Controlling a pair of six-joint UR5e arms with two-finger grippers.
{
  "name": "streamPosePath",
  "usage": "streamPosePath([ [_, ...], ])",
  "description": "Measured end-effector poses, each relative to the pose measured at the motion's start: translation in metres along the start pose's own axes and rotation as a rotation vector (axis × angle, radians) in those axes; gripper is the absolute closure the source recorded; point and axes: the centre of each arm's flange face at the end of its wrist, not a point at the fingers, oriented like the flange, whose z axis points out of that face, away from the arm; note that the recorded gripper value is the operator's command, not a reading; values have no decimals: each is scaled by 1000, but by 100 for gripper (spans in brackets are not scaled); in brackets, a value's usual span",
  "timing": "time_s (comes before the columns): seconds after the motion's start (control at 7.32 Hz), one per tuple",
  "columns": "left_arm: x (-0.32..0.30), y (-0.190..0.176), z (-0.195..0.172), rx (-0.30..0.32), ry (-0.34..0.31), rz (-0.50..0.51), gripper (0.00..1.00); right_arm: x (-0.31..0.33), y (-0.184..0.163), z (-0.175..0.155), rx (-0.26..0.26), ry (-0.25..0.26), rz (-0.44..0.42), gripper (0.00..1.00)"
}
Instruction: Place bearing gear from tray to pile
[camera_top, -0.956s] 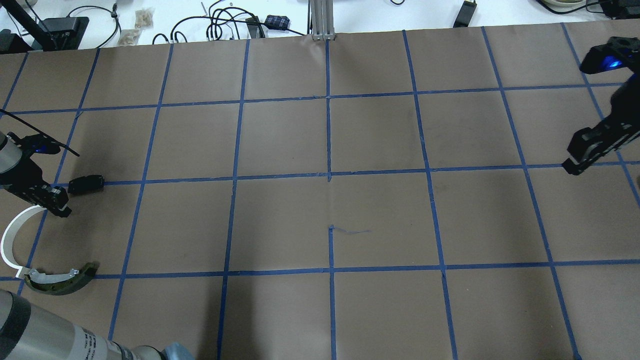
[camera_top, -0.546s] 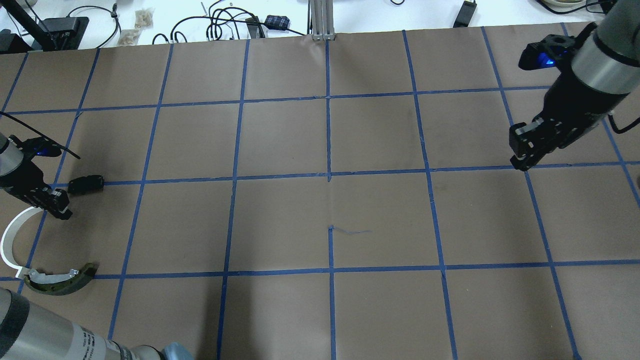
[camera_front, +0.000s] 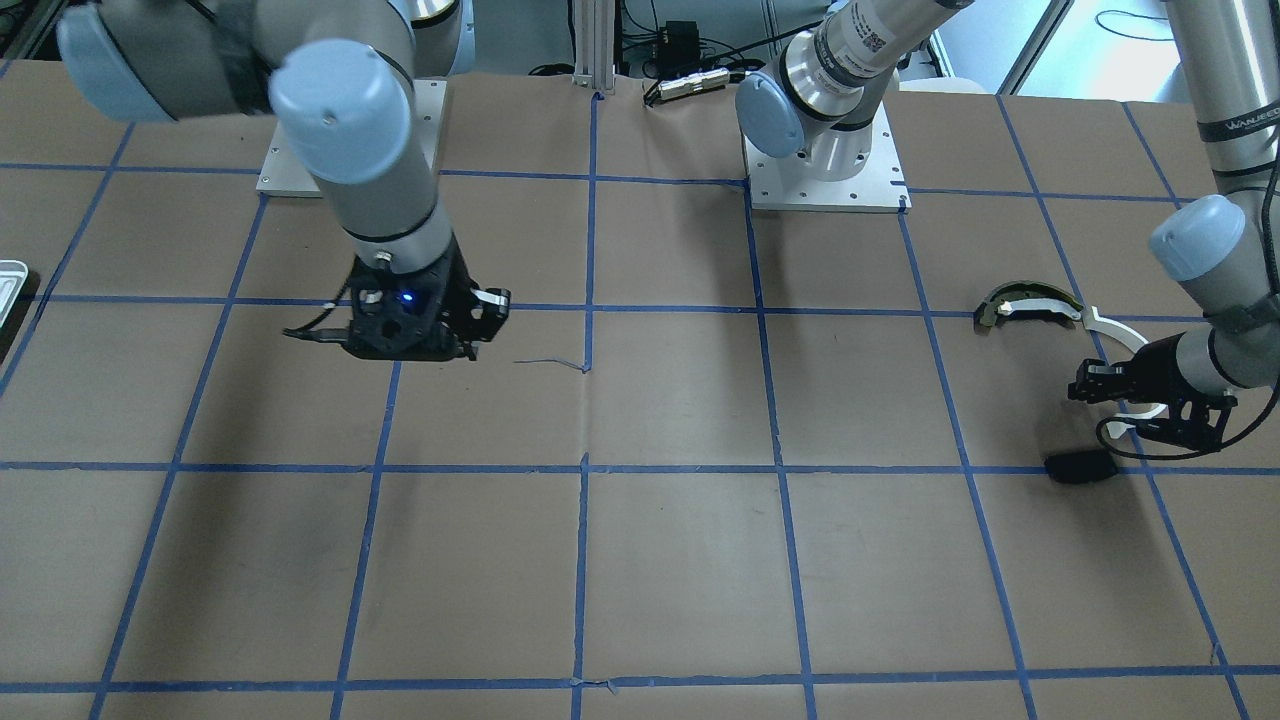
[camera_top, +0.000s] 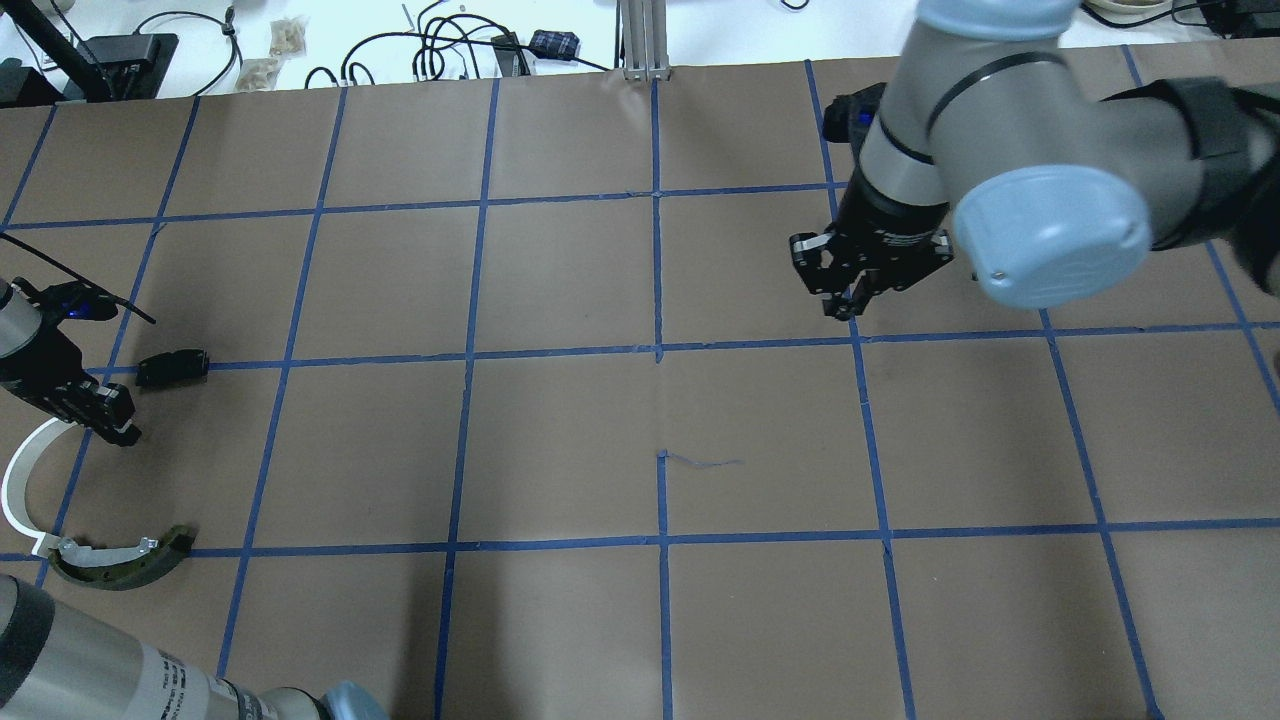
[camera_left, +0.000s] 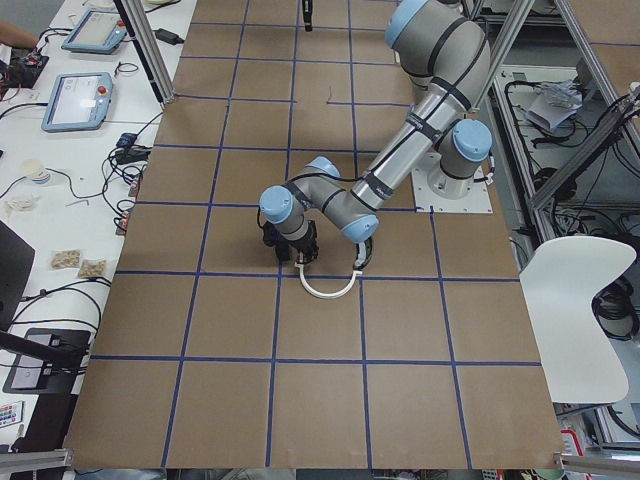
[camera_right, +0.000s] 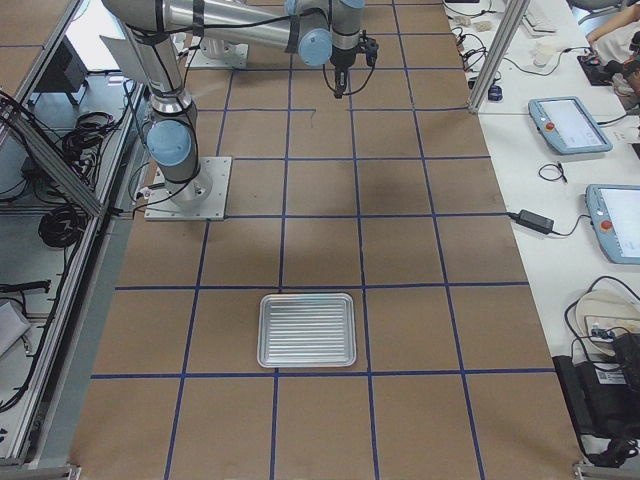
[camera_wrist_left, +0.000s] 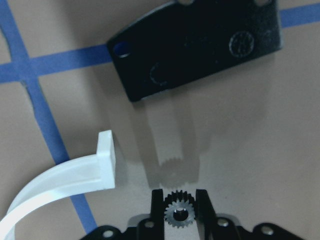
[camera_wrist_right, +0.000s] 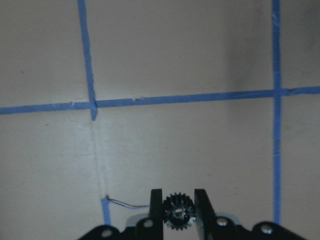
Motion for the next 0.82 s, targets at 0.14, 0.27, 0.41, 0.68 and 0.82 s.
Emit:
streamPosePath([
  [0.14,0,0,0,-3,3,-2,27,-39,1,36,27,-15,39,84],
  [0.27,1,1,1,-8,9,-3,14,-66,3,64,50,-30,79,83],
  [0.41,2,1,2,-14,16,-3,7,-79,4,81,60,-33,98,74],
  [0.68,4,2,1,-23,26,-4,0,-84,5,90,65,-26,113,5],
  [0.82,7,2,-5,-24,29,-6,0,-83,3,90,65,-28,112,0],
])
